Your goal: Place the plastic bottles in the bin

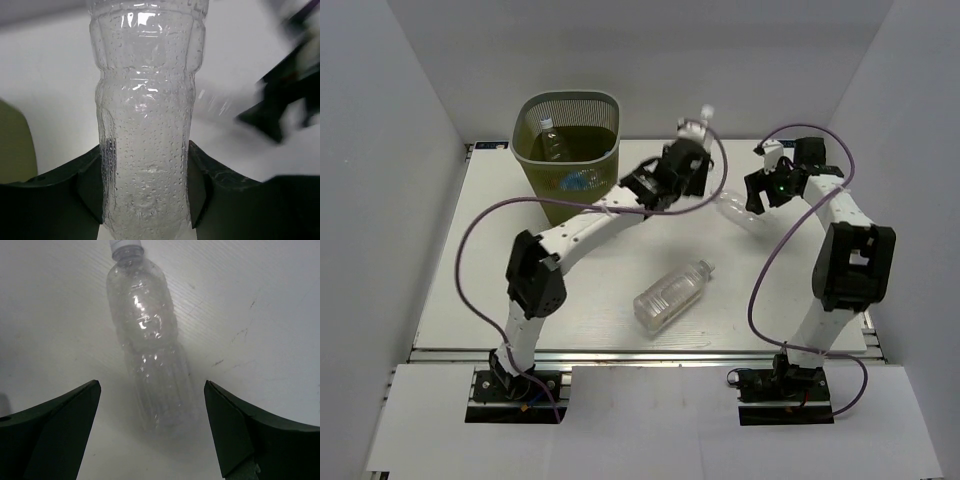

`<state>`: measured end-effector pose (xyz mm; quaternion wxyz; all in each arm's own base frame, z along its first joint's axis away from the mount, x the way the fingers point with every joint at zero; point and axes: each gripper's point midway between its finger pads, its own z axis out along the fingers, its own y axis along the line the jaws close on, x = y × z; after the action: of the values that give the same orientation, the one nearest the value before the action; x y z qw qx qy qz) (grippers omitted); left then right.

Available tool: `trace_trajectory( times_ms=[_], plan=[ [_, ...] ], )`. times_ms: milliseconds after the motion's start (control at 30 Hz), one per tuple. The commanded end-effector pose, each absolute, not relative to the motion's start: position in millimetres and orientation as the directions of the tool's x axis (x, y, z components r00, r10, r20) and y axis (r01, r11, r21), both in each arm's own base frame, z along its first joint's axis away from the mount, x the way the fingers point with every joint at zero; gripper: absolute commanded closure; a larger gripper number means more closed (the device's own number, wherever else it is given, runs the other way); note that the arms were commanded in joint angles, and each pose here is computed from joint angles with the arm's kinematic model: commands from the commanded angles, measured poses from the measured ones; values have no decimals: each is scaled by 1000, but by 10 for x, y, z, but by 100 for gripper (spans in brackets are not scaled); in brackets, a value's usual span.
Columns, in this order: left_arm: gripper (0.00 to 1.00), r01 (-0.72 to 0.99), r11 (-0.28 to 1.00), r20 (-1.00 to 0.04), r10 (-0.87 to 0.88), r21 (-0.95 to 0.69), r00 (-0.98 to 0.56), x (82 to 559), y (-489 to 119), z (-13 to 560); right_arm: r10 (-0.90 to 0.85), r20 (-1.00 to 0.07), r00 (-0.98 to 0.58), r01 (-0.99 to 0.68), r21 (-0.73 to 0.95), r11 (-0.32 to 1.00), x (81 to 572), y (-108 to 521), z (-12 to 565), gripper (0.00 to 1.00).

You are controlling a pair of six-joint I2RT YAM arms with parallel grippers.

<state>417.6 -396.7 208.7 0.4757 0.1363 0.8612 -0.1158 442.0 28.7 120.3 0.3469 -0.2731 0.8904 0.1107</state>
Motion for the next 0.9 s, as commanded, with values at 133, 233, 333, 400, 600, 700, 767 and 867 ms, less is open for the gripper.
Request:
trace_trajectory(
  times_ms=[133, 233, 333, 400, 600, 700, 767, 867],
  plan=[
    [65, 168, 974, -988, -150, -154, -37, 3984, -2846, 4891, -483, -667, -568, -635, -19, 773, 4785, 365, 1054, 10],
    [62, 10, 991, -991, -132, -133, -21, 3945, -2430, 4782, -518, -632, -576, -667, -3, 745, 4781, 476, 834, 10],
    [61, -85, 984, -988, -155, -155, 1, 3970, -2065, 4780, -541, -597, -593, -671, -6, 741, 4766, 465, 636, 10],
    [59, -118, 984, -990, -138, -133, -32, 4007, -1944, 4677, -576, -575, -582, -697, -14, 717, 4721, 603, 516, 10],
    [57, -186, 977, -972, -137, -102, -188, 4431, -1797, 3994, -613, -515, -599, -713, -5, 701, 4608, 604, 300, 39],
    [57, -222, 972, -949, -146, -84, -281, 4518, -1676, 3581, -622, -501, -602, -731, 31, 682, 4485, 634, 293, 51],
    [55, -238, 967, -937, -160, -86, -312, 4532, -1594, 3405, -623, -494, -607, -737, 57, 673, 4395, 649, 320, 59],
    [54, -267, 962, -919, -160, -62, -361, 4452, -1432, 3131, -628, -520, -580, -767, 87, 636, 4327, 709, 456, 76]
  ],
)
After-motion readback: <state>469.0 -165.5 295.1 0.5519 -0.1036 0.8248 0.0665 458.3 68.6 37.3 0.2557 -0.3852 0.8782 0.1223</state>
